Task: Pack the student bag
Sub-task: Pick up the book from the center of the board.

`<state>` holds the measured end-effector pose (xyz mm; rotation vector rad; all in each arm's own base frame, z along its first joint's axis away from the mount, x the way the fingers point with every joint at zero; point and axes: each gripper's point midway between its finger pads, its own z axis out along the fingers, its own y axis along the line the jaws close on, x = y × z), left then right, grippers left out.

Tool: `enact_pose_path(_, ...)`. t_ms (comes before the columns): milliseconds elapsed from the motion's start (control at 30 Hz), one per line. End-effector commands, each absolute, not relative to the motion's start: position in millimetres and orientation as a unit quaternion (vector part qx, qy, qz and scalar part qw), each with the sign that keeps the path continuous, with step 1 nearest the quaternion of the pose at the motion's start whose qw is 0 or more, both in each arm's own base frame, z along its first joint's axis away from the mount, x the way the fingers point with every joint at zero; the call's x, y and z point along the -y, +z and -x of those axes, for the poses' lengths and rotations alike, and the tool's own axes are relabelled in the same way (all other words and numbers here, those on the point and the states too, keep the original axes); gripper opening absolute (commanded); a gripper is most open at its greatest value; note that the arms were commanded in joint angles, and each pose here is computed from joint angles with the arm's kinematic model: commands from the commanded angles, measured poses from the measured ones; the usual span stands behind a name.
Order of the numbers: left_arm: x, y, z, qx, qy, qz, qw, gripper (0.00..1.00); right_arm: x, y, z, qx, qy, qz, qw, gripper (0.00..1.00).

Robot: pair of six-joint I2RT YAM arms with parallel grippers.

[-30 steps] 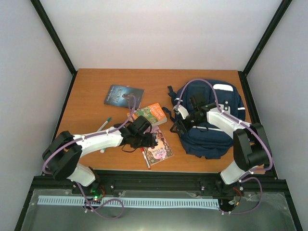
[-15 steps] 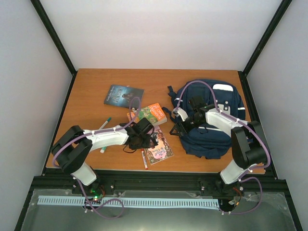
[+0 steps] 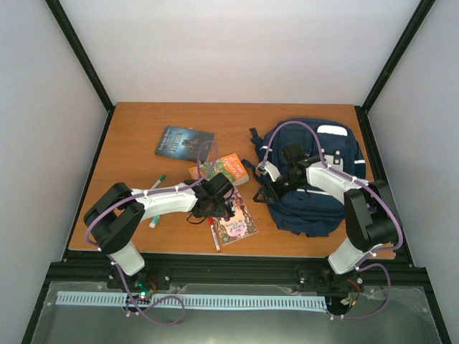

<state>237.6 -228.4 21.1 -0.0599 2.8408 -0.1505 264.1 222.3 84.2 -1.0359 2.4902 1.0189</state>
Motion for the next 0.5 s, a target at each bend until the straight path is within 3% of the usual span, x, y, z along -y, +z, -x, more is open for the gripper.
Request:
enact_pose_path(0,242.7,30.0,-250.0,-0.985,-0.061,-0.011,0.163,0.58,-223.5,79.0,-259.2,-0.855,0.351,0.363,0.122,0.61)
enact_pose_path(467,277.2,32.4,-261.5,-0.981,-0.092,-0.067,0.156,0.54,-219.3,72.6,-260.9,-0.862,0.334,0.362,0.118,0.62)
